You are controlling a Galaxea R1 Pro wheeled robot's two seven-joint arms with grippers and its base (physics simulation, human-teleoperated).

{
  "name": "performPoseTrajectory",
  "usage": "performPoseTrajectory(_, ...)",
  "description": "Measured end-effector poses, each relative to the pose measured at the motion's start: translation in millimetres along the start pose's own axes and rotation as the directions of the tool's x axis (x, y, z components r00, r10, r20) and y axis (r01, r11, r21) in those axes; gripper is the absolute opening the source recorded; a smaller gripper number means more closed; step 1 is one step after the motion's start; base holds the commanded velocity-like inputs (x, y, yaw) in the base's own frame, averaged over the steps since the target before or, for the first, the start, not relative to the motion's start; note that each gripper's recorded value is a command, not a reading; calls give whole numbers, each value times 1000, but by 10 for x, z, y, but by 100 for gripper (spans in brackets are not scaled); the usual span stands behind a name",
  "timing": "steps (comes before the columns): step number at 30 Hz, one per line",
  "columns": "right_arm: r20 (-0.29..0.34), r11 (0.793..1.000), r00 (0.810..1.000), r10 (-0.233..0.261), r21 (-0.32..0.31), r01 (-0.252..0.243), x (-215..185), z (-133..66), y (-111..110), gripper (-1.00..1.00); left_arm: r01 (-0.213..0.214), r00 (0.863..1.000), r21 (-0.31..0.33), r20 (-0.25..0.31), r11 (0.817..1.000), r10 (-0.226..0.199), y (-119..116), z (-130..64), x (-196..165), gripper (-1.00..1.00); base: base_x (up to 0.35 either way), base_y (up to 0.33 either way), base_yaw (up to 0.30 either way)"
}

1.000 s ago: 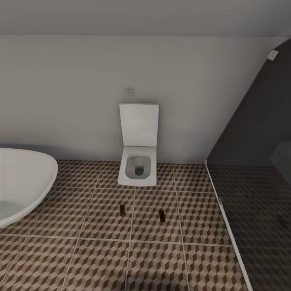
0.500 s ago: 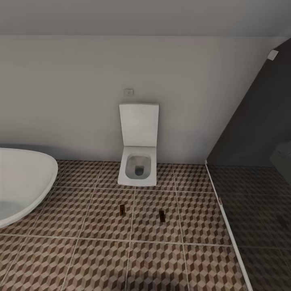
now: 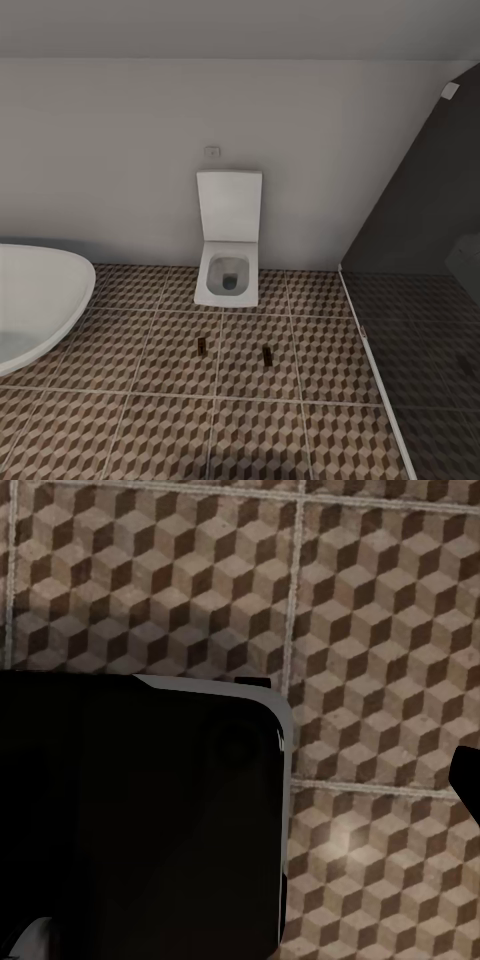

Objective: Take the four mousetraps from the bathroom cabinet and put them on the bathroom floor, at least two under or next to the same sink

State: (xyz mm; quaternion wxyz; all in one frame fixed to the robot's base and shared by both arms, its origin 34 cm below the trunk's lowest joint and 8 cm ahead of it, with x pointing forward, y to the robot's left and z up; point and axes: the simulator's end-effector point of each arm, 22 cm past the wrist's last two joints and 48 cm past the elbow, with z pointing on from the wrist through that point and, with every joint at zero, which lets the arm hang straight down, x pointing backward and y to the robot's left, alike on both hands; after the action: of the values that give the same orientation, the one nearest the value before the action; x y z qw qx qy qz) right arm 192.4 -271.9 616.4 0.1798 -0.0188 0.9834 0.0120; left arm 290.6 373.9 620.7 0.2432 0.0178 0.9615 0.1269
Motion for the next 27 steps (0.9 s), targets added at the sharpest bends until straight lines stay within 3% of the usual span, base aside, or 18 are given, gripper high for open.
performPoseTrajectory(27,0,1000,1000,0,0,0,-1,0,0,100,0,1000,0,0,1000,0,1,0,0,100,0,0,0)
